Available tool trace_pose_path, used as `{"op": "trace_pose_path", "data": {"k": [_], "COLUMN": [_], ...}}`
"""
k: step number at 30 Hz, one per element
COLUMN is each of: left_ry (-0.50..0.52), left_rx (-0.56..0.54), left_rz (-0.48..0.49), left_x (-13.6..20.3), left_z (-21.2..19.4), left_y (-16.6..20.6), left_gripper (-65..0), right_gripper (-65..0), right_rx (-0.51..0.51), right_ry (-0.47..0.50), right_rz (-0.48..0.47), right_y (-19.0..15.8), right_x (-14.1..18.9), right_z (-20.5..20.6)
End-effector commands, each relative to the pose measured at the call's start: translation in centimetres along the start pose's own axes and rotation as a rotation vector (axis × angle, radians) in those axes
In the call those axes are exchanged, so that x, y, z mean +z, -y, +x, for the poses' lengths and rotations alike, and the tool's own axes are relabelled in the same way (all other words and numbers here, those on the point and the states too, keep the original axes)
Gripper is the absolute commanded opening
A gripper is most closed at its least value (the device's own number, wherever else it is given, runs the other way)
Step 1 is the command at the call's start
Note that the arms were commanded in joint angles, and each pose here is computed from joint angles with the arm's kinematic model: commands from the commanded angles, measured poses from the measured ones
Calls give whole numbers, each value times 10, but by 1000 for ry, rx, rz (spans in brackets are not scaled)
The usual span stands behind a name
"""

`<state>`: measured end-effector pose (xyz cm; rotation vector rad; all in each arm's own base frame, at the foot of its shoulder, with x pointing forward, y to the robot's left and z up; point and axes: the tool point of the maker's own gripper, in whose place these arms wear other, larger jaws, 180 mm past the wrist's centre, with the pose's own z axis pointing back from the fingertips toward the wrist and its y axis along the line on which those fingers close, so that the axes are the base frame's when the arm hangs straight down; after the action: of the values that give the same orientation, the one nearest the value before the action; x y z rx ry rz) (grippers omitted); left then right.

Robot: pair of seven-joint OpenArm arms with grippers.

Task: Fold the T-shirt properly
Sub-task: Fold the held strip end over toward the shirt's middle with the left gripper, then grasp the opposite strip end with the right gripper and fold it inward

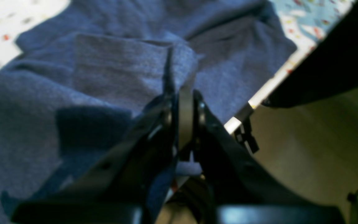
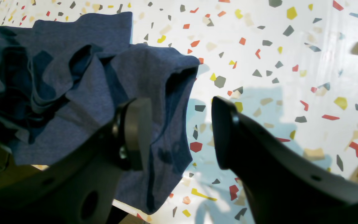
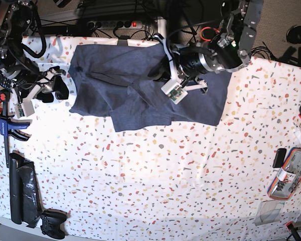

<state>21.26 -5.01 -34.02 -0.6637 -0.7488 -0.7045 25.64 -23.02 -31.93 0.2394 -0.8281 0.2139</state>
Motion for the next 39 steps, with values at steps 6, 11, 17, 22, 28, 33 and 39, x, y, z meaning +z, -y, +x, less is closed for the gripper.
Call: {"op": "trace_pose_path", "data": {"k": [6,11,17,22,28,33,39], "left_ry": [55,86,155,113,165,178,129], "left_rx": [-21,-23,74,10,-54,-74,-104], "left_rz": [-17,73,247,207,281,557,667], "left_x": [4,14,42,44,49,70,84], "left_z": [19,35,44,29,39,43,34], "left_y": [0,-33,-87,-80,-92,-136,-156], "left_gripper": [-428,-428,-429,-431,-433,-574,-600], "right_gripper": [-338,-338,-338,-338,-338,-338,-338], "right_rx": [26,26,26,24,25,29,-18], "right_ry": [42,28,29,33,35,-33,-66], "right_rz": [3,2,2,6,5,-1,-39], "right_y": [1,1,1,0,0,2,21], "right_x": [5,5,5,5,4,4,2], "right_z": [14,12,12,13,14,4,3]}}
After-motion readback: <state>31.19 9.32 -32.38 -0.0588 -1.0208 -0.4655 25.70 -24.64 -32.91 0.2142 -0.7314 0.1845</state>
